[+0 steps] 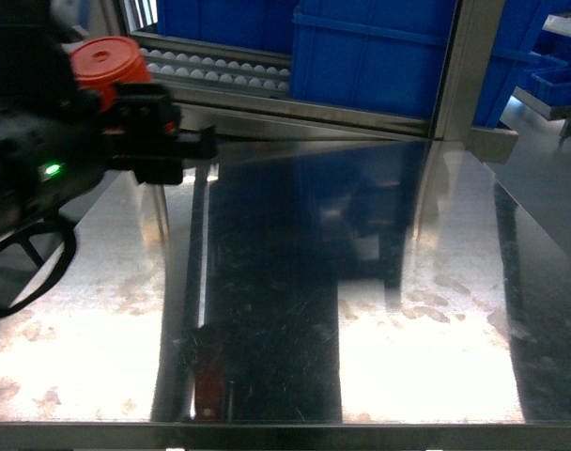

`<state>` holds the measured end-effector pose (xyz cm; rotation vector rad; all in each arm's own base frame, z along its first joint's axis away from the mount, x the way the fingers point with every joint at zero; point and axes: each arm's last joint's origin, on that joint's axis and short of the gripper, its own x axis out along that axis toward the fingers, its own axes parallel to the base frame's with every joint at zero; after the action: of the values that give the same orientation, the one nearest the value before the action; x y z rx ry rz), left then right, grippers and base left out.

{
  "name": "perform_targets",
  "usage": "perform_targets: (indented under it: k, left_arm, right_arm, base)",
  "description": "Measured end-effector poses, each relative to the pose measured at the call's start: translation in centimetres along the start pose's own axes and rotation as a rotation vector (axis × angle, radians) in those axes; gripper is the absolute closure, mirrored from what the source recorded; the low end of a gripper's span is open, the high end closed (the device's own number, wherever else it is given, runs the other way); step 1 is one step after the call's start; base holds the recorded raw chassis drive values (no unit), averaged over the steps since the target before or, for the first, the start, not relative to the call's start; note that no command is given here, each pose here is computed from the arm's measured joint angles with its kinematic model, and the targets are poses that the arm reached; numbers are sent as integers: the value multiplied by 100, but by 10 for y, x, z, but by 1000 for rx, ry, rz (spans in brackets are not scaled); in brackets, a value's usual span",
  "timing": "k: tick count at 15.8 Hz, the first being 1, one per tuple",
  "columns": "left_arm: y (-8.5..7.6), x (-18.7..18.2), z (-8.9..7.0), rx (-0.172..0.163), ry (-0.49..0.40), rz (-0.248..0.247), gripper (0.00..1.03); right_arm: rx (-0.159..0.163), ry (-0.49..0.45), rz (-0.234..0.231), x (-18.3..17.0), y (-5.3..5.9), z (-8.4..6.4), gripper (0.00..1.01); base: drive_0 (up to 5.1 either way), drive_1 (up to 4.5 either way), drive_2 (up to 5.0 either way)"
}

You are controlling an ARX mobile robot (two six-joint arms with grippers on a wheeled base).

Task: Pick capacitor and pack into box

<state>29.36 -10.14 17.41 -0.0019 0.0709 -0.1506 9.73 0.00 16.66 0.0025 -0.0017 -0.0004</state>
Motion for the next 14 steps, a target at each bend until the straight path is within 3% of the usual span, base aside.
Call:
perform_targets:
  k: [2, 7, 9, 10, 11, 12, 14]
  left_arm:
    - [7, -36, 1, 2, -7, 25, 58]
    - [33, -126, 22, -25, -97, 69, 58]
    - [36, -139, 32, -8, -142, 70, 58]
    - [36, -140, 31, -1, -128, 77, 58]
    - [40, -142, 22, 12, -51, 125, 58]
    - [46, -148, 12, 14, -31, 149, 58]
    - [56, -160, 10, 6, -74, 159, 58]
  right_arm:
    - [0, 0, 0, 0, 0, 0, 3]
    - [0, 0, 0, 0, 0, 0, 3]
    - [0, 0, 0, 0, 0, 0, 3]
    - [0, 0, 0, 0, 0, 0, 3]
    - [0, 0, 0, 0, 0, 0, 3]
    - [0, 0, 0, 0, 0, 0, 3]
    - [0, 0, 0, 0, 0, 0, 3]
  base:
    - [0, 0, 0]
    - [0, 0, 0]
    - [0, 0, 0]
    - [0, 0, 0]
    - [0, 0, 0]
    - [0, 0, 0]
    - [0, 0, 0]
